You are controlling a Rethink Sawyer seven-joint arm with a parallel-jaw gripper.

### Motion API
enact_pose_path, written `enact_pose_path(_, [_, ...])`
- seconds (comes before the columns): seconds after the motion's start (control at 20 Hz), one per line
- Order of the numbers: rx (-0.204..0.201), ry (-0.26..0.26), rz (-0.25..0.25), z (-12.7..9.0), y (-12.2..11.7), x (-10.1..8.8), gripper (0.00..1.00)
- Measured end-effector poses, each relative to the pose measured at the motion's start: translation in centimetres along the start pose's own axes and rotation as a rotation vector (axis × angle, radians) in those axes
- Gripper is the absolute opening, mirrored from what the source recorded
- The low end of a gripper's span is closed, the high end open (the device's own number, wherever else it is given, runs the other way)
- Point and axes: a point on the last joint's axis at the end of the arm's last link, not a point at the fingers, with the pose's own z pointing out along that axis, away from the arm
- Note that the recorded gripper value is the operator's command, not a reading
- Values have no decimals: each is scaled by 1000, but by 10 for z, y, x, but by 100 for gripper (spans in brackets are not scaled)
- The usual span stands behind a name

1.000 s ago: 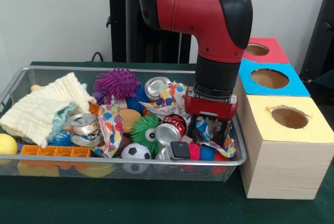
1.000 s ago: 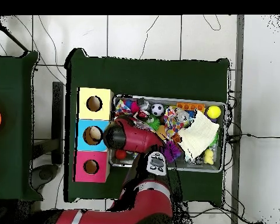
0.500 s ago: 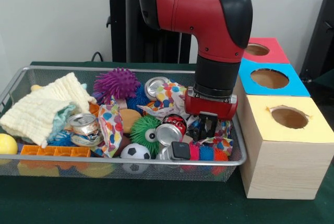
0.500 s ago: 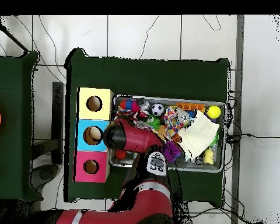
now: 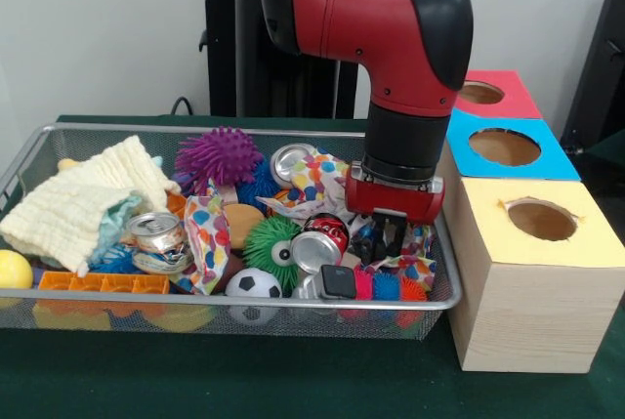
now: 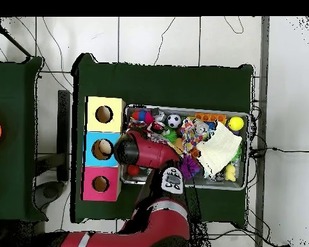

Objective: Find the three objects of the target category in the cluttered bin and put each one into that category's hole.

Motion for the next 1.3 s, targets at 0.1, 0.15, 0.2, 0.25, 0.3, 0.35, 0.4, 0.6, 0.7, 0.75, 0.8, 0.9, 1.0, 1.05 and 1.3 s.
enact_pose_path(0.1, [1,0,-1,0,0,0,0])
enact_pose_path(0.15, [2,0,-1,0,0,0,0])
enact_pose_path(0.2, [2,0,-1,0,-1,0,0])
enact_pose_path(0.25, [2,0,-1,0,-1,0,0])
enact_pose_path(0.3, [2,0,-1,0,-1,0,0])
enact_pose_path(0.35, [3,0,-1,0,-1,0,0])
enact_pose_path(0.4, [2,-1,-1,-1,-1,0,0])
enact_pose_path(0.6, [-2,11,3,-16,-1,-5,0])
enact_pose_path(0.7, [-2,18,4,-25,-2,-8,0])
enact_pose_path(0.75, [-3,29,5,-36,-2,-12,0])
enact_pose_path(0.8, [-4,34,6,-43,-2,-15,0])
enact_pose_path(0.9, [-9,45,12,-62,-4,-26,0])
enact_pose_path(1.0, [-10,44,14,-70,-4,-30,0])
enact_pose_path(1.05, [-12,41,15,-75,-5,-33,0])
enact_pose_path(1.3, [-16,15,19,-90,-5,-44,0])
